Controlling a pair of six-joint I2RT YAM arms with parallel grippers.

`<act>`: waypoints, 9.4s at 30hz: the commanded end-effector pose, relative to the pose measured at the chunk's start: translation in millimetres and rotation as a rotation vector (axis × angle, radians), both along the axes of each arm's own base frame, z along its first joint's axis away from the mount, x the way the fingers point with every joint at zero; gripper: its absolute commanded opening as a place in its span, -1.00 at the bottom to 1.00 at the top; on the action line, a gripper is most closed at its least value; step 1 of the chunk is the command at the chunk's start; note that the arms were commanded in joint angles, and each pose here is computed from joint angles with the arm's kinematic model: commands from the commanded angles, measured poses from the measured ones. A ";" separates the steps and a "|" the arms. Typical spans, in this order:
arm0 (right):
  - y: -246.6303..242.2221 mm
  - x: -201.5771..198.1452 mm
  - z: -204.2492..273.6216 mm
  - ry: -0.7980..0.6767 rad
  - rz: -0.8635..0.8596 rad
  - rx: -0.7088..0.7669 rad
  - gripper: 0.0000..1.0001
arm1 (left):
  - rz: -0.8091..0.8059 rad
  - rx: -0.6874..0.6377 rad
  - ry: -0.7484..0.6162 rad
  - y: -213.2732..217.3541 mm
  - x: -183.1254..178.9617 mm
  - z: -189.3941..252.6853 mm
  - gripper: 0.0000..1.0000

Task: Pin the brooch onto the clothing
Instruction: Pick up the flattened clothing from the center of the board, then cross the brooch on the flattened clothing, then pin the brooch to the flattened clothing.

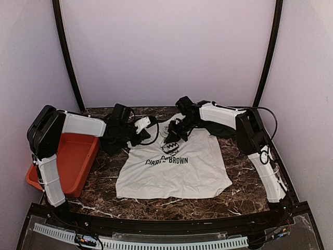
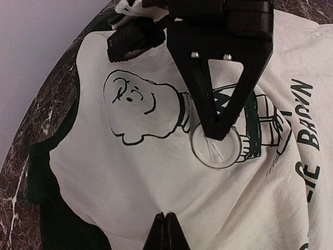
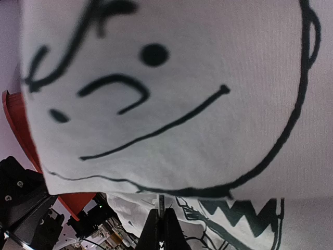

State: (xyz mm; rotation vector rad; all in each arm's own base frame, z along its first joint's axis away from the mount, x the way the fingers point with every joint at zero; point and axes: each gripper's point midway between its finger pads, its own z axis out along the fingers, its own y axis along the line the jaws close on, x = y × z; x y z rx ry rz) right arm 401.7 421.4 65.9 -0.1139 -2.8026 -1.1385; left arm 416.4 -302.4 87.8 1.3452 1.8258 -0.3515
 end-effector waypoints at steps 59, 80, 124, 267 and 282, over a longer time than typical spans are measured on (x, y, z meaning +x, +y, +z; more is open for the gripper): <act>27.8 -3.0 7.0 0.109 0.058 0.178 -1.00 | -0.195 0.044 -0.125 -20.6 -39.0 11.7 -0.99; 26.2 -18.7 12.1 0.080 0.134 0.162 -1.00 | -0.187 0.068 -0.149 -16.6 -37.9 10.7 -0.99; 29.3 -34.8 7.6 0.027 0.205 0.079 -1.00 | -0.165 0.100 -0.169 -14.1 -31.0 6.3 -0.99; 53.6 -79.1 111.5 -0.357 0.642 0.587 -1.00 | 0.042 -0.578 0.914 9.7 -71.5 66.4 0.26; 53.6 -79.5 115.9 -0.368 0.648 0.591 -1.00 | 0.030 -0.583 0.941 7.0 -70.2 62.4 0.06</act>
